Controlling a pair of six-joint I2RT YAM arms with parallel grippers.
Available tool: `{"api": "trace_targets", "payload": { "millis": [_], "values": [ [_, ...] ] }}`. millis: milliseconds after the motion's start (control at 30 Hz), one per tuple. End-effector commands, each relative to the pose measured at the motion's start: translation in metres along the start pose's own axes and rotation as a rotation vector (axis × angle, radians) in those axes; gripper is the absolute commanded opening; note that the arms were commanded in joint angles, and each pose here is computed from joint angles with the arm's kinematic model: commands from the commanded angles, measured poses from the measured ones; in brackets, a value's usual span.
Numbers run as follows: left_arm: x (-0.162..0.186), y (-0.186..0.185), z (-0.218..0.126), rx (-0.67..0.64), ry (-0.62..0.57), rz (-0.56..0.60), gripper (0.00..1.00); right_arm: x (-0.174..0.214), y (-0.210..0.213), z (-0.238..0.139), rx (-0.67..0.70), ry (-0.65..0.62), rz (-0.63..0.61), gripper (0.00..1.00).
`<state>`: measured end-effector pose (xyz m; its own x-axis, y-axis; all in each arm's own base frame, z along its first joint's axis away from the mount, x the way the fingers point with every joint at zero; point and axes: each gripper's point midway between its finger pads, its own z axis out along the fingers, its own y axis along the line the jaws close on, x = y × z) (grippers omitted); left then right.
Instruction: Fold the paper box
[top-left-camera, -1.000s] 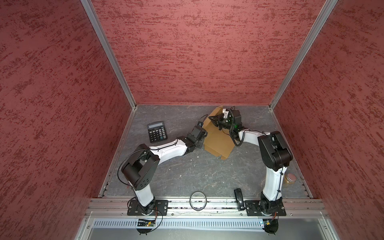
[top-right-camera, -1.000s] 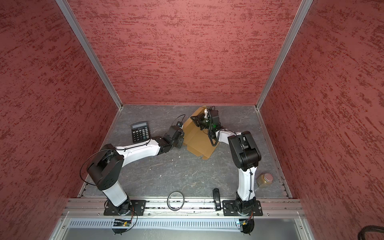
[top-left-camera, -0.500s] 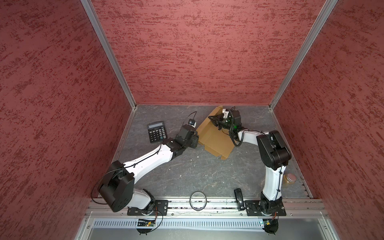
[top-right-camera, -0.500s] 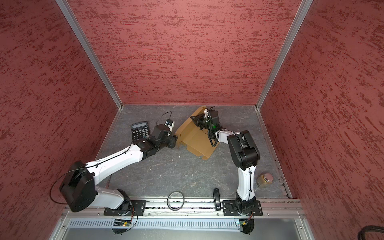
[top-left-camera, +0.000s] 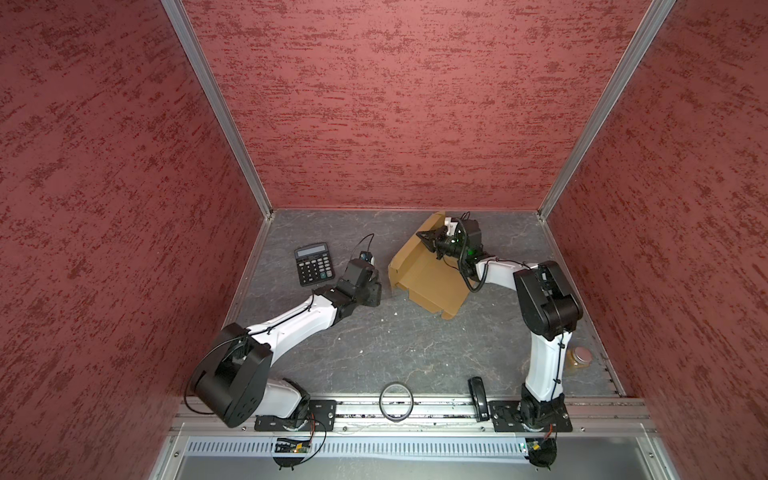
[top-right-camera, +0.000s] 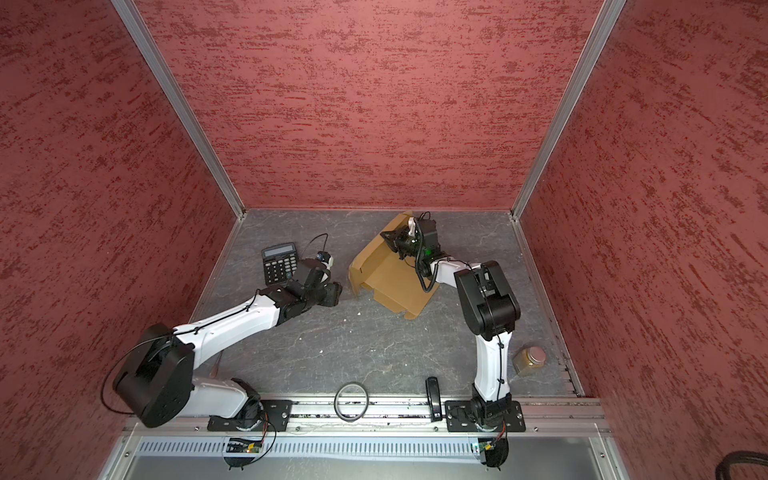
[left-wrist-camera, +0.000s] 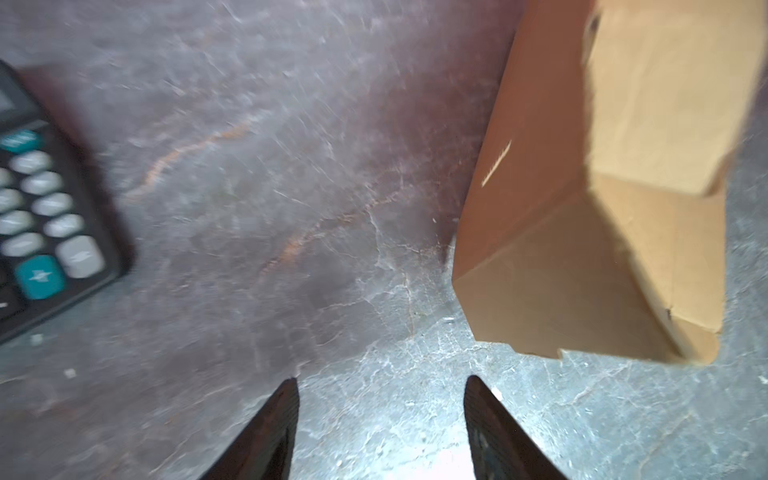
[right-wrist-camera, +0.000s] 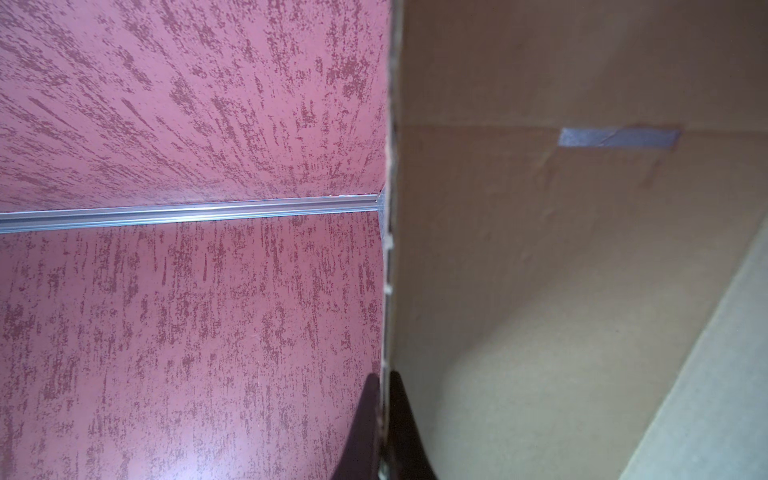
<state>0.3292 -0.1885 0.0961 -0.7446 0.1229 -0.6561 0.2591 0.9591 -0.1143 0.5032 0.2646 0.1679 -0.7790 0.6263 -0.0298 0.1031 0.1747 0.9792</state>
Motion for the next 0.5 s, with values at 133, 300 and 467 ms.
{"api": "trace_targets", "payload": {
  "millis": [133,300,467],
  "values": [
    [-0.017,-0.031,0.01,0.092,-0.061,0.053,0.64,-0.004,0.008,0.003,0.002,-0.025,-0.002,0.03],
    [-0.017,-0.042,0.018,0.114,-0.061,0.079,0.64,-0.005,0.007,0.002,0.009,-0.028,-0.001,0.03],
    [-0.024,-0.05,0.024,0.118,-0.072,0.092,0.64,-0.004,0.007,0.002,0.009,-0.028,-0.003,0.03]
  ]
}}
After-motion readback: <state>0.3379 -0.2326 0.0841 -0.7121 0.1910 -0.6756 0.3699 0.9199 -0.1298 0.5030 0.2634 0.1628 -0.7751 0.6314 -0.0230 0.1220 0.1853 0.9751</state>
